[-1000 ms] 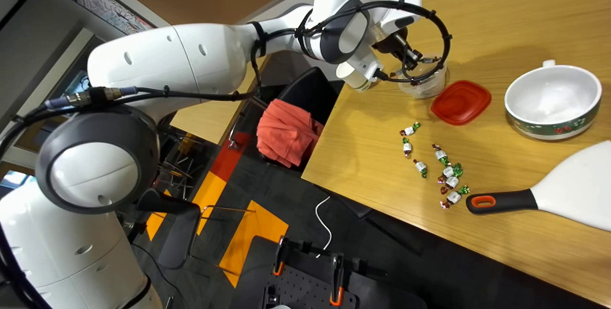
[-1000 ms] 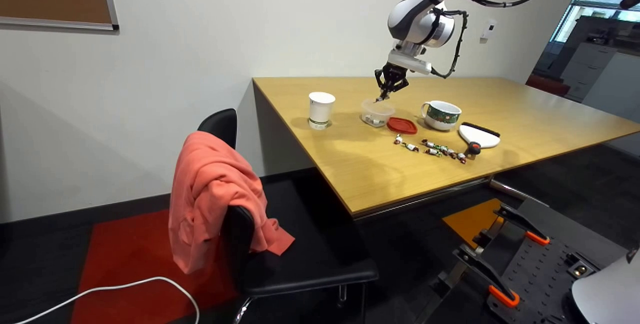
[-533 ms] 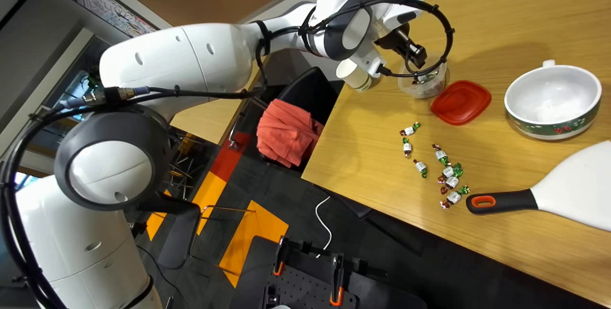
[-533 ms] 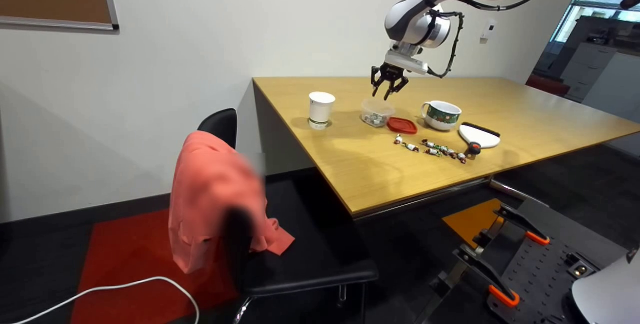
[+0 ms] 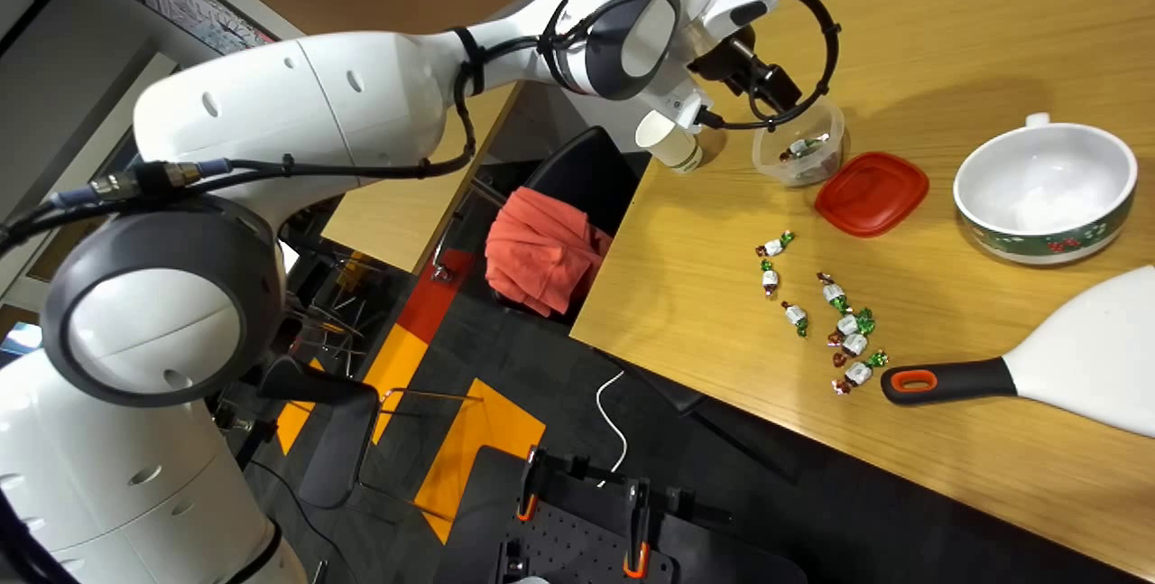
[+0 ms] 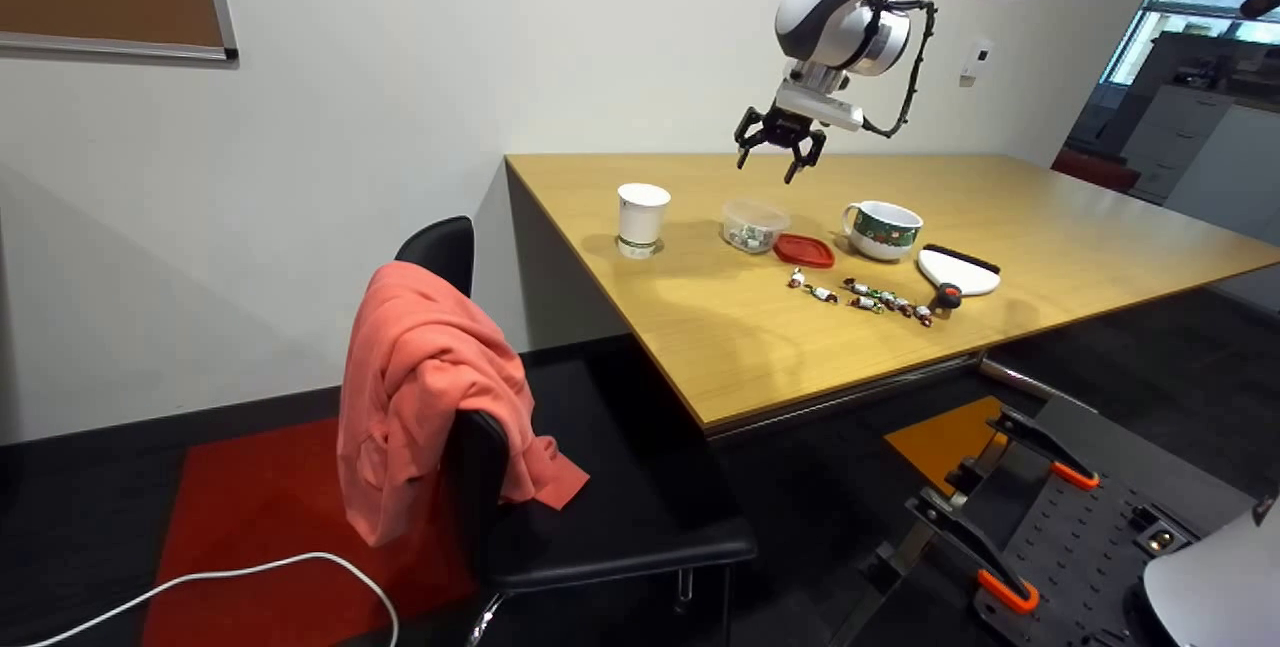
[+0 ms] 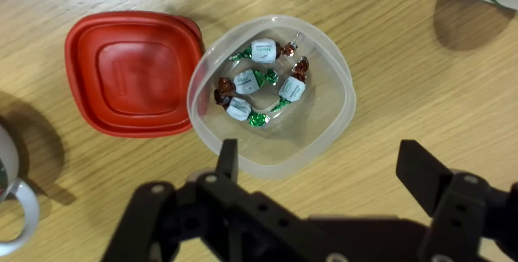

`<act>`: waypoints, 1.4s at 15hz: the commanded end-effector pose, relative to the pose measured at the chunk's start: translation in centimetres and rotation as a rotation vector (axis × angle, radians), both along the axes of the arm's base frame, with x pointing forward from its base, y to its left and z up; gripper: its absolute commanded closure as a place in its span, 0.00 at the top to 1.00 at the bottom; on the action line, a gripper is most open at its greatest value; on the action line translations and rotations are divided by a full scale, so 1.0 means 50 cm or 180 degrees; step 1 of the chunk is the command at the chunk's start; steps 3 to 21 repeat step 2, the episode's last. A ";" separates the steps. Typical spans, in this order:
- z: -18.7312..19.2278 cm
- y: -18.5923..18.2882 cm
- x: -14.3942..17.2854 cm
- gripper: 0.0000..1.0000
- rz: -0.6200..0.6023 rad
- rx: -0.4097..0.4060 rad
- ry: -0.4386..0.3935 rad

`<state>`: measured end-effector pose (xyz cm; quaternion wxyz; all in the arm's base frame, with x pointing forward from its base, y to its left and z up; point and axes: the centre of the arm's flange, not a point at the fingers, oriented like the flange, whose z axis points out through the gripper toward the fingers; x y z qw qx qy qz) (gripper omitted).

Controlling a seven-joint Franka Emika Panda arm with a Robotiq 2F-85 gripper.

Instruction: Pick up a candle from the table and put it in the bowl

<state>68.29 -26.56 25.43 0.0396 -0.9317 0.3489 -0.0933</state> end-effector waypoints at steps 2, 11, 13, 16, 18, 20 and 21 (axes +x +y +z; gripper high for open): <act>0.078 0.028 -0.075 1.00 0.0201 -0.0098 0.0310; 0.078 0.028 -0.075 1.00 0.0201 -0.0098 0.0310; 0.078 0.028 -0.075 1.00 0.0201 -0.0098 0.0310; 0.078 0.028 -0.075 1.00 0.0201 -0.0098 0.0310; 0.078 0.028 -0.075 1.00 0.0201 -0.0098 0.0310; 0.078 0.028 -0.075 1.00 0.0201 -0.0098 0.0310; 0.078 0.028 -0.075 1.00 0.0201 -0.0098 0.0310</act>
